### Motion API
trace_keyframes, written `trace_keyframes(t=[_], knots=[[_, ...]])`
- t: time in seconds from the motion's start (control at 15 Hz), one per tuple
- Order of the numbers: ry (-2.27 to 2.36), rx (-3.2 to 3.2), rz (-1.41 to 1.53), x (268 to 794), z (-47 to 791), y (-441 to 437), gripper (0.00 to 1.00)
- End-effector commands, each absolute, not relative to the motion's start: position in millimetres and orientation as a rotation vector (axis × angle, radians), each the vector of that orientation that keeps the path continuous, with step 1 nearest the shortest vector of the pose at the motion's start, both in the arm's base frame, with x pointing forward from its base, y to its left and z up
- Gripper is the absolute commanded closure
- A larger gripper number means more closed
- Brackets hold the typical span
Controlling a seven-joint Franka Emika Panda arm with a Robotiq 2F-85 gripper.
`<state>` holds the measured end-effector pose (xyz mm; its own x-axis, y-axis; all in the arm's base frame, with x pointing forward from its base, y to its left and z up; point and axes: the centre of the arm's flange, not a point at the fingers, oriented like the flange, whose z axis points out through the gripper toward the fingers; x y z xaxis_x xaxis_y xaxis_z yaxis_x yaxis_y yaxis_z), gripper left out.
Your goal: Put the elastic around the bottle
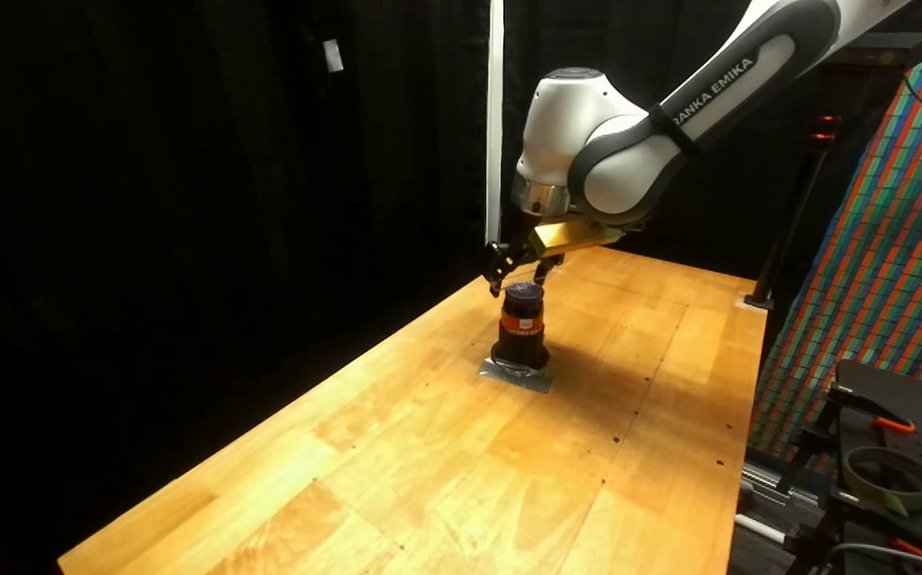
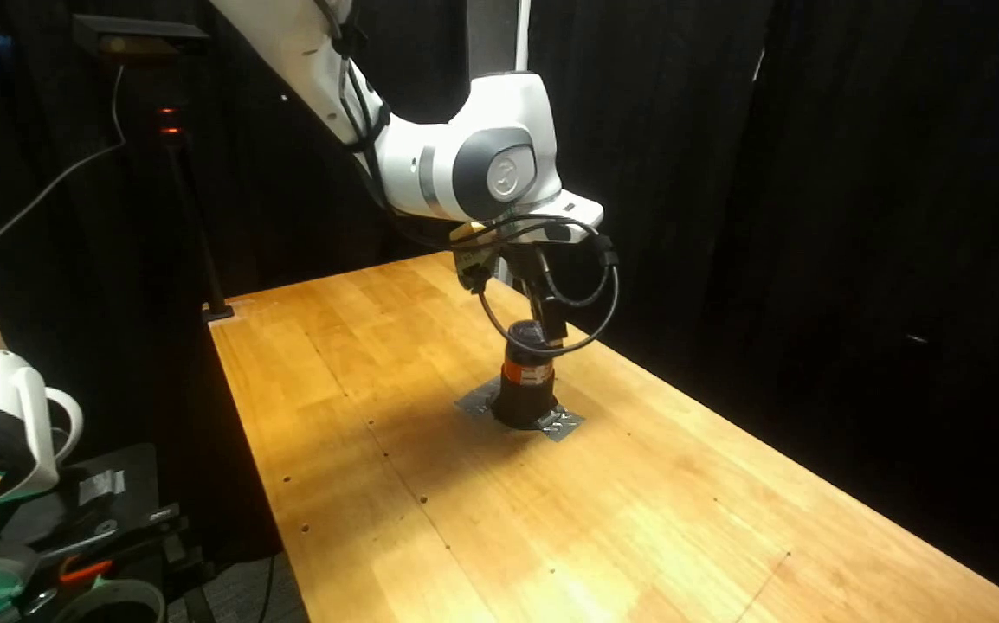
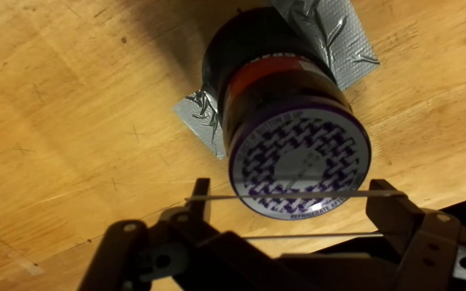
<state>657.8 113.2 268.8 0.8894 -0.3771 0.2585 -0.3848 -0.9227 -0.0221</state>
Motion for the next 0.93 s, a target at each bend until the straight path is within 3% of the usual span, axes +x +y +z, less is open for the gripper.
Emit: trace_keyframes(t=[0.0,0.47,0.87], knots=[[-0.661,3.018,0.434,673.1,261.6,114.9,0.0],[-0.726,3.01,0.391,677.1,246.8,106.6,0.0],[-0.728,3.013,0.078,657.9,250.0,109.8,0.0]])
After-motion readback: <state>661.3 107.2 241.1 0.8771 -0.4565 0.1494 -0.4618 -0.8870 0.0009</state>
